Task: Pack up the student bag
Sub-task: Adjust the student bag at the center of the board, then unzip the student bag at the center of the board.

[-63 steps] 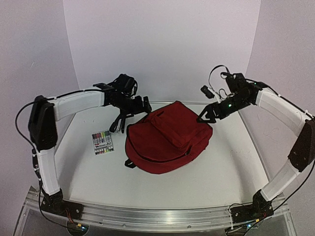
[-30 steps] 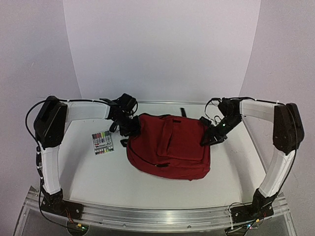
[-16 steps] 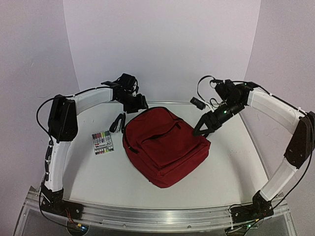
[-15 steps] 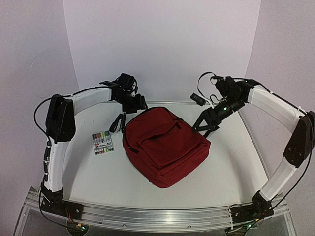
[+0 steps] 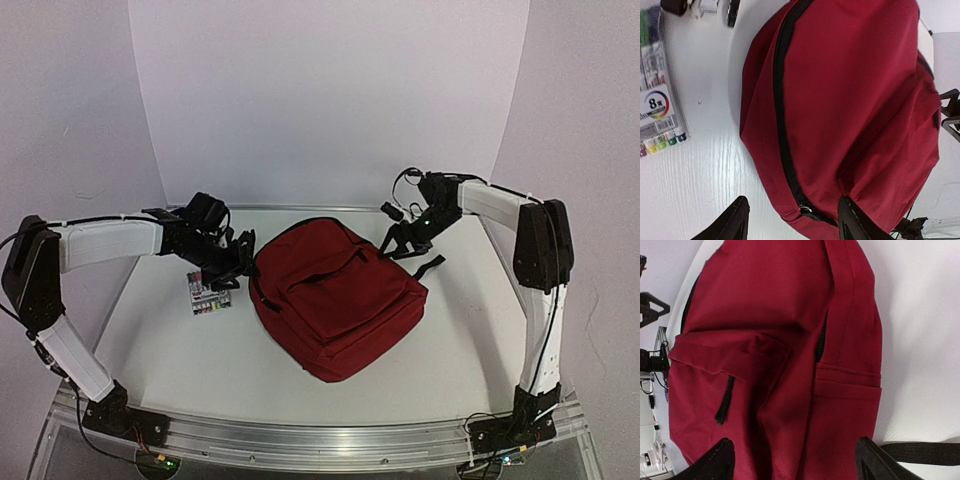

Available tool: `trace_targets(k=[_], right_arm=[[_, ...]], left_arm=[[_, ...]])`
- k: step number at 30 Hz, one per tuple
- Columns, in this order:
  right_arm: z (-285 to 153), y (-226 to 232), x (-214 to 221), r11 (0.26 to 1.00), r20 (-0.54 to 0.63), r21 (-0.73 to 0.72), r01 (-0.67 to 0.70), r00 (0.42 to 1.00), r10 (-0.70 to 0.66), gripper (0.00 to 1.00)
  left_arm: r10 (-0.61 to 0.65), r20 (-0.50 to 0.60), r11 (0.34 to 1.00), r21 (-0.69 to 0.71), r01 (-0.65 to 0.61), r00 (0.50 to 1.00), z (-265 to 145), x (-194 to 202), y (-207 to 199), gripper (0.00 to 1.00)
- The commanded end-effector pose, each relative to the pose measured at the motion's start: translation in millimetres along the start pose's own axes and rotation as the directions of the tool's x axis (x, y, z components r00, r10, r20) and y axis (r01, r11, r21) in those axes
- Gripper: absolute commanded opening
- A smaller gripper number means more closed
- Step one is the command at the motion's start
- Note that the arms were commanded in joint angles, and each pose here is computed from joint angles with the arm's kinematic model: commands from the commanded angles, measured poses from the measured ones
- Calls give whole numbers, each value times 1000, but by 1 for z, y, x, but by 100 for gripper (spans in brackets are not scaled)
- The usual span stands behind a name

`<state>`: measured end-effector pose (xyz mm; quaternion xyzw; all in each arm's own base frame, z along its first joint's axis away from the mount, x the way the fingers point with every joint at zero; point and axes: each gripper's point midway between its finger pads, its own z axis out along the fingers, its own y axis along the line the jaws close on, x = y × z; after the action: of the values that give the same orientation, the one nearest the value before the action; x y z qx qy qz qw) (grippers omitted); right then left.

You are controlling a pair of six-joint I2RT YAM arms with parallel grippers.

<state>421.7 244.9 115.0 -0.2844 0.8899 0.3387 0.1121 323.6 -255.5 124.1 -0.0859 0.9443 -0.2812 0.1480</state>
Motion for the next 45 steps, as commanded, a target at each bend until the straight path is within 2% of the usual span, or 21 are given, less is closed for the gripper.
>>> trace_targets(k=[1,6,9,12,14,16,19,21,23,26,29,34,40,45], right_arm=[[0,21,23,999,-29,-53,-10,1000,9,68],[-1,46,69,987,-71,-137,-82,995,73,53],[-1,65,98,978,-93,-174,-116,991,101,50],[-3,93,114,973,-84,-206,-104,993,88,49],[-1,108,122,973,-84,-218,-74,995,57,50],[-4,113,120,975,-73,-218,-54,997,39,55],[-15,111,110,985,-43,-173,-27,999,20,70],[-29,107,105,988,-10,-152,-37,999,36,78],[-43,95,101,988,27,-137,-71,997,75,81],[-57,73,89,988,78,-109,-109,990,118,81],[-51,61,76,985,74,-108,-133,987,141,80],[-41,56,61,969,72,-163,-184,978,198,79],[-23,57,75,946,16,-203,-251,966,260,79],[-13,57,85,948,-6,-189,-257,965,260,77]], left_arm=[[-47,-48,995,88,51,998,26,5,-11,52],[11,-53,996,91,-6,999,62,-18,-25,32],[87,-49,991,107,-81,995,79,-43,-48,26],[157,-31,981,119,-152,987,90,-67,-70,25],[201,-13,975,95,-199,980,92,-83,-79,27],[233,9,970,62,-233,972,83,-96,-87,34],[278,78,959,36,-282,957,50,-108,-101,50],[309,129,949,30,-315,942,22,-107,-109,55],[361,161,927,51,-373,919,-2,-96,-123,58],[451,131,876,123,-466,883,-15,-62,-151,60],[499,35,841,222,-494,866,-1,-14,-177,56],[607,-59,765,316,-562,793,31,52,-213,49],[662,-114,714,394,-578,741,55,87,-239,47],[654,-140,731,368,-574,743,79,88,-239,47]])
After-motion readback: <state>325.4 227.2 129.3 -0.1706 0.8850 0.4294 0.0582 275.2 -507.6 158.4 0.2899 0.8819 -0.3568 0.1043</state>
